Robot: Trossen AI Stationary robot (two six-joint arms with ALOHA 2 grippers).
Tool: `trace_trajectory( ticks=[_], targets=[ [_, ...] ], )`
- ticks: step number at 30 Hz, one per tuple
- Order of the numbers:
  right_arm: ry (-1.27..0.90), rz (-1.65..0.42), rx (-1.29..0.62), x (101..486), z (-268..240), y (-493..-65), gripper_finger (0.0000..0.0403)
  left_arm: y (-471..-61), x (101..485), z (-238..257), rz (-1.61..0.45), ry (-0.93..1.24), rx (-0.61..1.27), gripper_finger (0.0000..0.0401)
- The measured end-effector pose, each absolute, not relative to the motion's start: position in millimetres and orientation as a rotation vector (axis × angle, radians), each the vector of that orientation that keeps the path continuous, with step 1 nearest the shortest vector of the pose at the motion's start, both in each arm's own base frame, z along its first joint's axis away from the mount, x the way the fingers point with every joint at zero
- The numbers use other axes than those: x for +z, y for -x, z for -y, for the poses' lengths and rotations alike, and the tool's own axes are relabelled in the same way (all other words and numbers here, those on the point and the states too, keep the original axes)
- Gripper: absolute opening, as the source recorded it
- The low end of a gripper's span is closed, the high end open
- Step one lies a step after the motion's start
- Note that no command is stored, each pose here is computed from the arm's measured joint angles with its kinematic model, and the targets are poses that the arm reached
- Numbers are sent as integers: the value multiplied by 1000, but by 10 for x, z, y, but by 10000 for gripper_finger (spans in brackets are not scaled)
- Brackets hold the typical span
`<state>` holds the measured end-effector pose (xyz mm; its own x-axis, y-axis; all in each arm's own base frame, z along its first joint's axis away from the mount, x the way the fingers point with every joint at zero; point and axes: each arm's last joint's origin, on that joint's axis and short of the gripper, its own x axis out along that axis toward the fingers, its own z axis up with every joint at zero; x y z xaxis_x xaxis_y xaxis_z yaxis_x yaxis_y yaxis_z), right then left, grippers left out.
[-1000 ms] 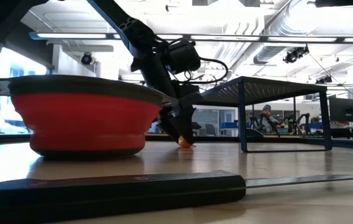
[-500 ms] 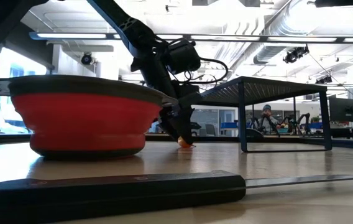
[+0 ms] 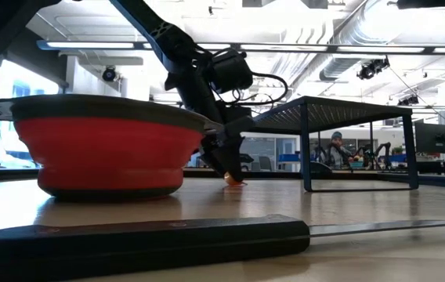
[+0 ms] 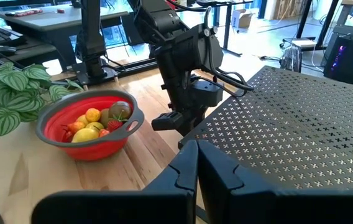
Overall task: Pick & Place Fruit
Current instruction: Put the orange pear into the strainer bowl
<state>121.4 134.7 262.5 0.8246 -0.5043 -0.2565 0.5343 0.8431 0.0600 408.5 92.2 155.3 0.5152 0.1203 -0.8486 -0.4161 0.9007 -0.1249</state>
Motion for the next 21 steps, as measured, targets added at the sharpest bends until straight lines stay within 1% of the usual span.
trace_trajectory(
  ticks=[4, 9, 21],
  targets=[
    [-142, -233, -552, 2626, -1354, -1218, 3, -4050, 1631, -915, -985, 322, 323, 137],
    [-139, -234, -552, 2626, -1353, -1218, 3, -3983, 1935, -902, -924, 275, 299, 136],
    [-138, -236, -552, 2626, -1354, -1218, 3, -3559, 2530, -796, -981, 234, 242, 136]
  ],
)
